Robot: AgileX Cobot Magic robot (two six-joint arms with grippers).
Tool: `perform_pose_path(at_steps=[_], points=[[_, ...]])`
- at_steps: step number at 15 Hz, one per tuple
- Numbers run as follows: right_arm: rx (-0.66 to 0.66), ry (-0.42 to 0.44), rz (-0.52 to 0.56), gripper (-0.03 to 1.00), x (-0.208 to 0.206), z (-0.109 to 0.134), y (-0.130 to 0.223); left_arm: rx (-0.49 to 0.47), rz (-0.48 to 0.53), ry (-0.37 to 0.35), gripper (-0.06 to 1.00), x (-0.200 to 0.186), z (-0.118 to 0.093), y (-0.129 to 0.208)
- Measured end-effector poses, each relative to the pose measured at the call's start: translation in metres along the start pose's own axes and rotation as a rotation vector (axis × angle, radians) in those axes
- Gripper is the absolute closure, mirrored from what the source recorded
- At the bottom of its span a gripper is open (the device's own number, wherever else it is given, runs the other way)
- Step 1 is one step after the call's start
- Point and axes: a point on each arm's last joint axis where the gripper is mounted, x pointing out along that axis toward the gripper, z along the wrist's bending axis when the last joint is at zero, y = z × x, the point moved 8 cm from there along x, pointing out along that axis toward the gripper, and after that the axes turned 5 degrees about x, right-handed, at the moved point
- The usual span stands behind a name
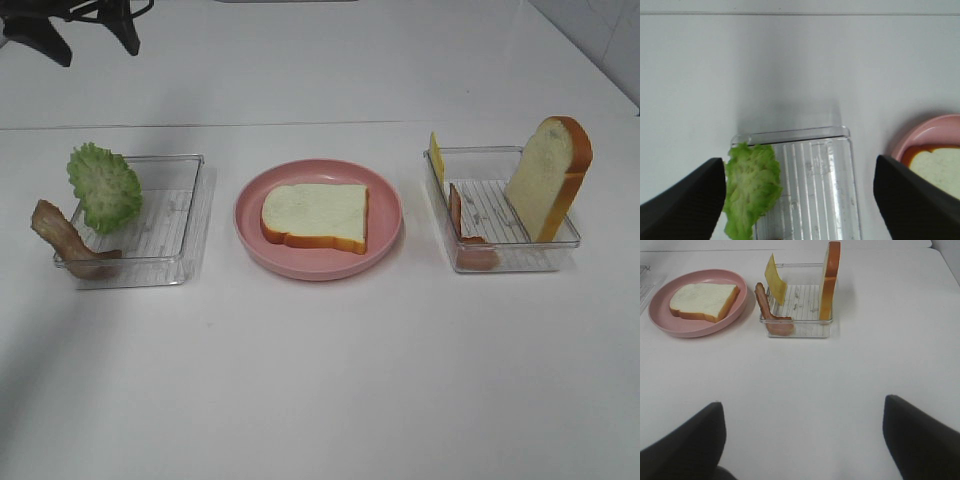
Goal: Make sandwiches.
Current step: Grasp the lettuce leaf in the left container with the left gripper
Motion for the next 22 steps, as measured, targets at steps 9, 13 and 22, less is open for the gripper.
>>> perform_pose_path(at_steps=[9, 13, 22], points=[[0.000, 0.000, 0.000, 0.16, 0.000, 0.000, 0.000, -0.087, 0.214, -0.066, 0.18, 0.043, 0.055, 0.055], [0.000, 0.000, 0.000, 0.16, 0.000, 0.000, 0.000, -0.075, 0.239, -0.046, 0.18, 0.072, 0.046, 0.063], [0.000, 0.000, 0.000, 0.16, 0.000, 0.000, 0.000, -0.059, 0.281, -0.035, 0.62, 0.099, 0.036, 0.075]])
